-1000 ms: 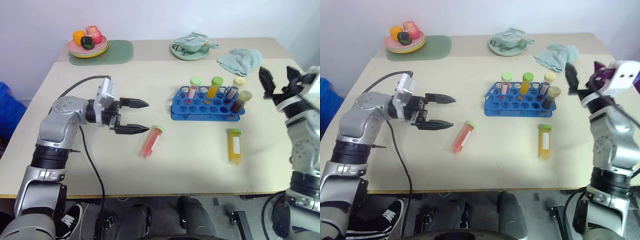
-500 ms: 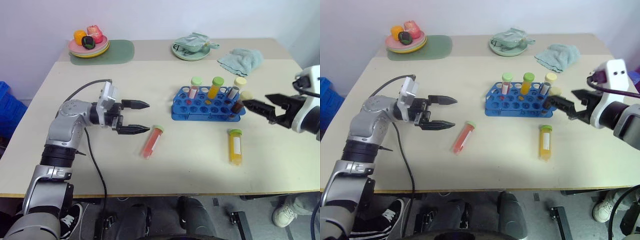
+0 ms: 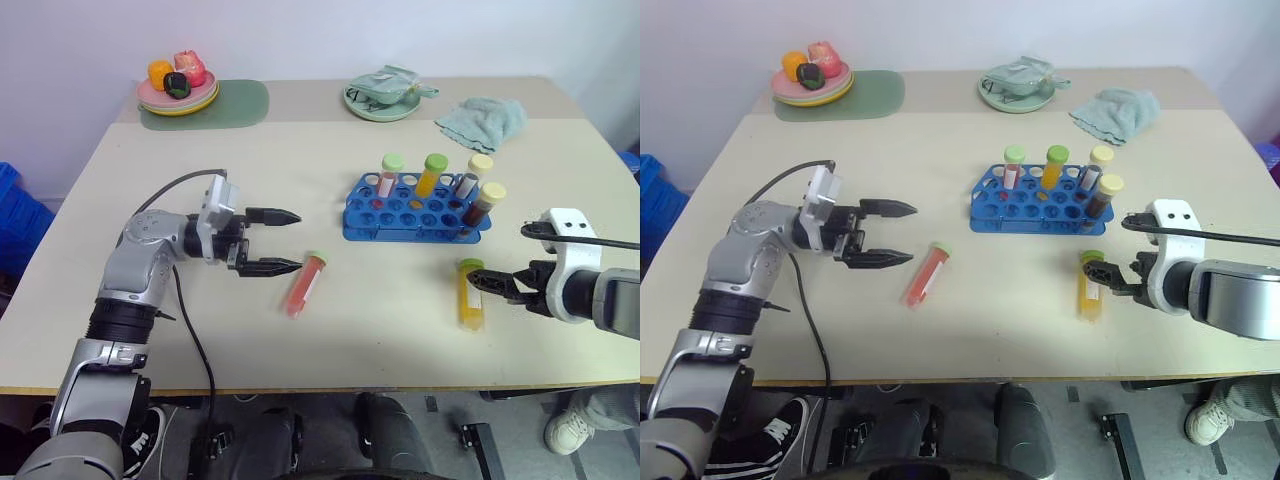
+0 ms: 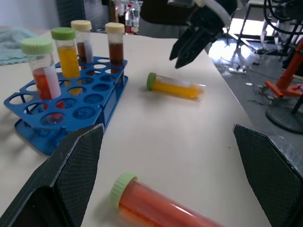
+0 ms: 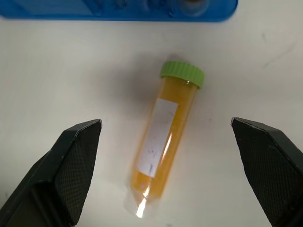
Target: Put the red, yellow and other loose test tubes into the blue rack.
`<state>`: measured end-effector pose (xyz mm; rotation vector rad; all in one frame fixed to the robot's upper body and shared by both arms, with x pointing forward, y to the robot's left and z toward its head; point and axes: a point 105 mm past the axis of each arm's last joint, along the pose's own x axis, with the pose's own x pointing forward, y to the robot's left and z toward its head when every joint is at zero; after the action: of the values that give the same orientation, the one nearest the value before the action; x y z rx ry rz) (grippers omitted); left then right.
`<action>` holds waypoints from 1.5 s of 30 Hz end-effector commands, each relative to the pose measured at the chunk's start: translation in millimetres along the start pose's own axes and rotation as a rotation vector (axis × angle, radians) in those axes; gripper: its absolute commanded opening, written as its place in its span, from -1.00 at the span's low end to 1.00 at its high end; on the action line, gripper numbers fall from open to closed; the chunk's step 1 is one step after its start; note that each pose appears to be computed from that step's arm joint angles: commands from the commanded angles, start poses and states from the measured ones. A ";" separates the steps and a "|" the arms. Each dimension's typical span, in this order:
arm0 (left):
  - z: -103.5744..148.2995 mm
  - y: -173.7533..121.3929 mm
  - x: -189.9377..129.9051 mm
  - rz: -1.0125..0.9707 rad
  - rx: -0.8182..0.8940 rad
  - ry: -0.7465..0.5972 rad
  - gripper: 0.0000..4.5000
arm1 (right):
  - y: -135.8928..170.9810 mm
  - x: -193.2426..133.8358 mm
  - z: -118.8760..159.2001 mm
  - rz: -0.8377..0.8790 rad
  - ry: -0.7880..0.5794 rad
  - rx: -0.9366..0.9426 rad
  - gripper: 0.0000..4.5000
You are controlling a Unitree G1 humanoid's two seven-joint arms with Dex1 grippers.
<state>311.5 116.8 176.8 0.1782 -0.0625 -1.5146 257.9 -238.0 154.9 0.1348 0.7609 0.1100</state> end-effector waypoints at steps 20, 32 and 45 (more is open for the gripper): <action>8.2 -9.4 1.4 0.014 0.038 -0.022 1.00 | 2.3 28.8 8.2 -0.102 0.083 0.009 0.99; 4.2 -19.7 0.7 0.038 0.017 -0.033 1.00 | -5.4 39.1 10.8 -0.098 0.180 0.024 0.99; 3.1 -23.6 1.0 0.056 0.008 -0.040 1.00 | -7.0 44.4 9.3 -0.113 0.215 0.031 0.99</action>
<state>290.9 114.5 166.0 0.1428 -0.0625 -1.4593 293.9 -241.7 122.5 0.1161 1.0028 -0.0076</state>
